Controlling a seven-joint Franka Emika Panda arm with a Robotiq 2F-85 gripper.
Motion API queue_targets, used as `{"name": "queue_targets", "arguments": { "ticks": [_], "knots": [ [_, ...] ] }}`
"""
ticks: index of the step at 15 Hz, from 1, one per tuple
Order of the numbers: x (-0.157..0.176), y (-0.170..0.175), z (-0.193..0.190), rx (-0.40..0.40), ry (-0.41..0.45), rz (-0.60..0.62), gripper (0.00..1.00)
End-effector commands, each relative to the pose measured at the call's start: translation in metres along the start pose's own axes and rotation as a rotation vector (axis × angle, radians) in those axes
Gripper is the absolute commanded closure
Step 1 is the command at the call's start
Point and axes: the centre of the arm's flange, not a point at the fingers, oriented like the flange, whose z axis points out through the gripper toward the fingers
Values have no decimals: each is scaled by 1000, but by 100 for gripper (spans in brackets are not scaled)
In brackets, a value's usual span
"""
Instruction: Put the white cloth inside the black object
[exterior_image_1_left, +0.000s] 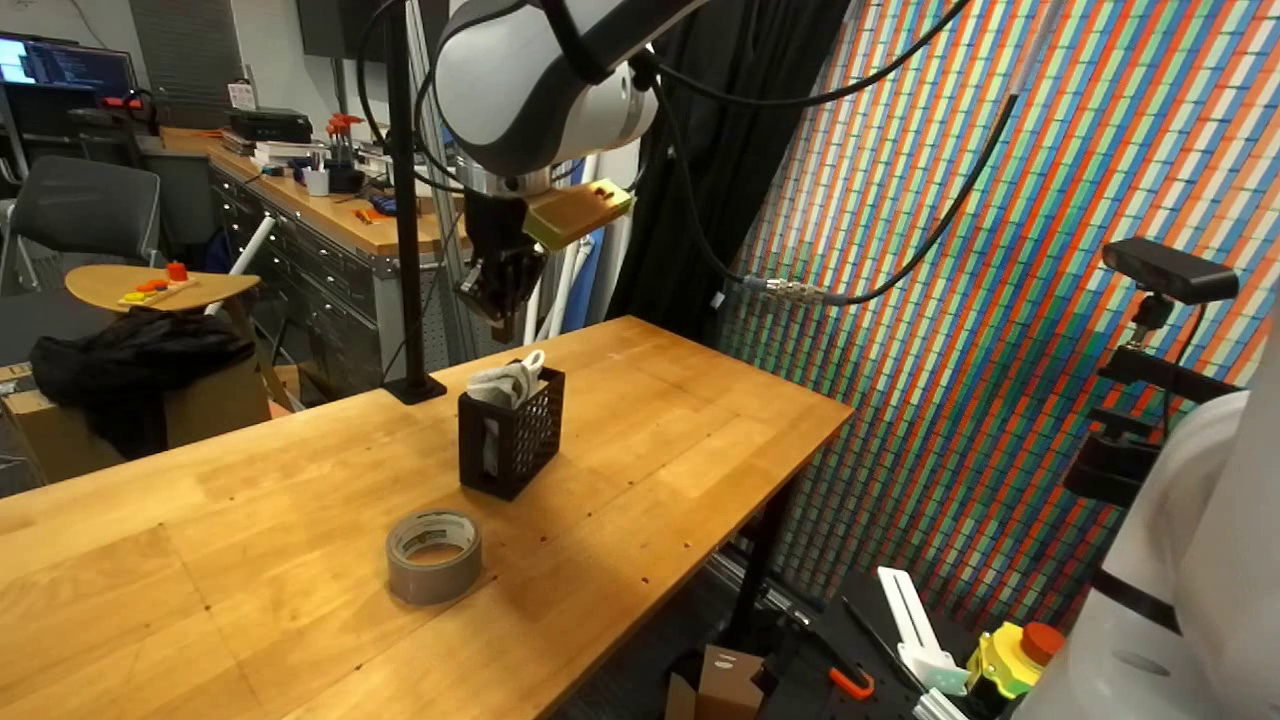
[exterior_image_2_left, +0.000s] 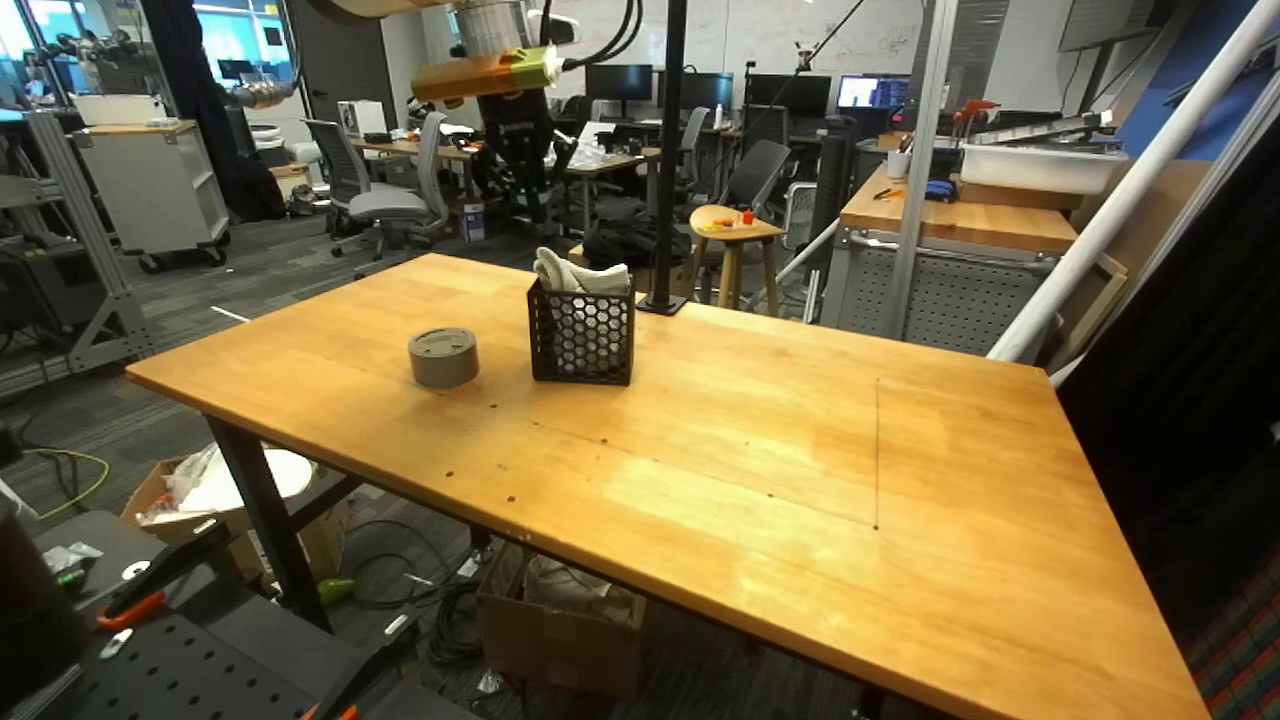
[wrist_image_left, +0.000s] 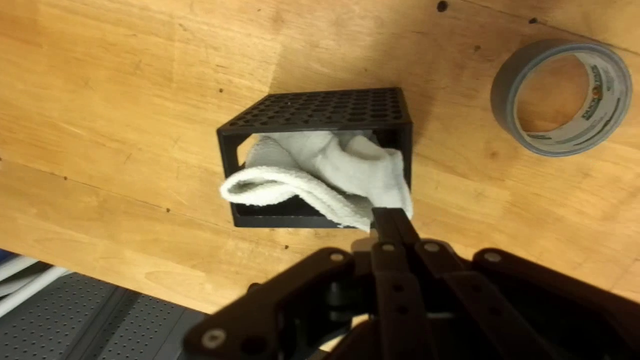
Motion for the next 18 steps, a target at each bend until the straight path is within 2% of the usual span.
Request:
{"name": "queue_targets", "arguments": {
  "ticks": [1,4,7,18],
  "knots": [
    [1,-35,-1,-9,26,-1,96],
    [4,-52,5,3,25,-7,95],
    [5,-55,11,11,23,-16,97],
    [15,-10,36,26,-9,-74,95]
  ]
}}
